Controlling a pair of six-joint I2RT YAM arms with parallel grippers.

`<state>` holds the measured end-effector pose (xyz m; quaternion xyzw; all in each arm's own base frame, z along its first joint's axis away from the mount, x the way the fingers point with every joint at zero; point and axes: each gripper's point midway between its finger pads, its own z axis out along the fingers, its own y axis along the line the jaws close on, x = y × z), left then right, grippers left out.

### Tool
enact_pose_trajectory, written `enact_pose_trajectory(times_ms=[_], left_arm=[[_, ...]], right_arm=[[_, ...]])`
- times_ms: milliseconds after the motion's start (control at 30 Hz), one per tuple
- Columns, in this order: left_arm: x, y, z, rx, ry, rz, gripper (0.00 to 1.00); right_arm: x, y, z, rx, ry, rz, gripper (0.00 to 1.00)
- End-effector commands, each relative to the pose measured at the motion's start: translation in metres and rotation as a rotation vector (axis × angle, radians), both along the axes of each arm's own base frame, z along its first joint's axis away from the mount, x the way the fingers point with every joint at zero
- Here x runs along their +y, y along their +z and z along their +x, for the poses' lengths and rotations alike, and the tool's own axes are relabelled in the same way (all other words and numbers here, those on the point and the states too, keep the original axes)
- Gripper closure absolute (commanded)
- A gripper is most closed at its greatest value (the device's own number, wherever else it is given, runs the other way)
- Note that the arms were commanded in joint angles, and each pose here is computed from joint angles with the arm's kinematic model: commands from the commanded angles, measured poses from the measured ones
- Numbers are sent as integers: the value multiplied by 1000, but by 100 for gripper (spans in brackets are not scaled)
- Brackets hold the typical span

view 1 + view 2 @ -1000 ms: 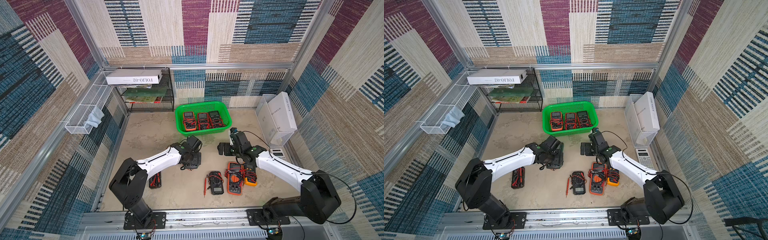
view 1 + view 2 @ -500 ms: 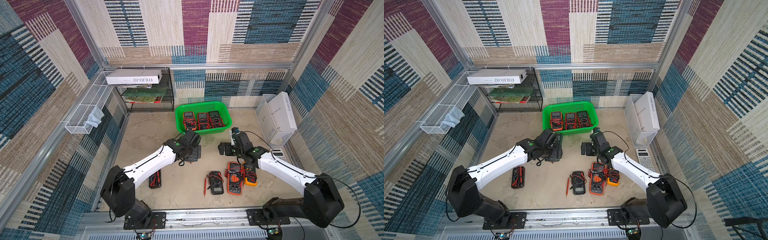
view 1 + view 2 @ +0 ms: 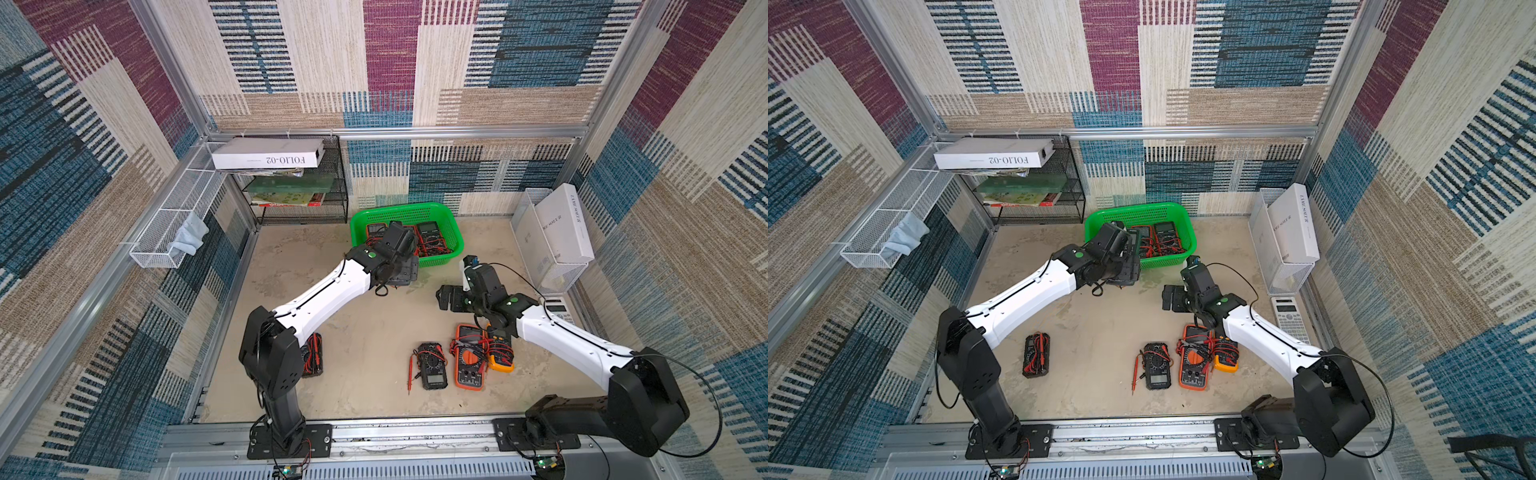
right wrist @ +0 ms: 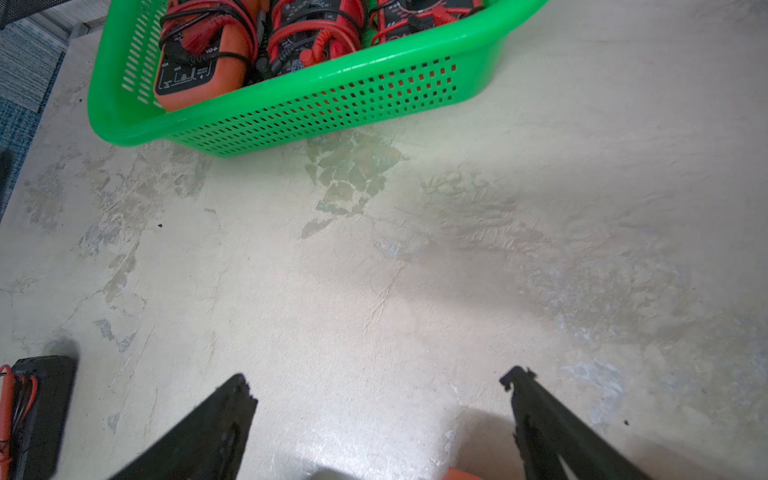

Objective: Put the multimeter into the basket
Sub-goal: Place the multimeter in the basket.

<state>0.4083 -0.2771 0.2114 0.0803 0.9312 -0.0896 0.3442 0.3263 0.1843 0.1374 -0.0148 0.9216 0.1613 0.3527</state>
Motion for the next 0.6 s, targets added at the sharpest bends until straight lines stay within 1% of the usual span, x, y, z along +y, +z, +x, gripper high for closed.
enact_pose_trajectory(times_ms=[0, 333, 567], left_arm=[[-1, 8, 18, -39, 3, 28, 100], [-20, 17, 72, -97, 42, 1, 100], [-33, 12, 105, -110, 74, -8, 100]], right_arm=[[-2, 2, -1, -8, -10, 12, 0], [-11, 4, -5, -10, -29, 0, 0], [-12, 5, -5, -7, -32, -2, 0]])
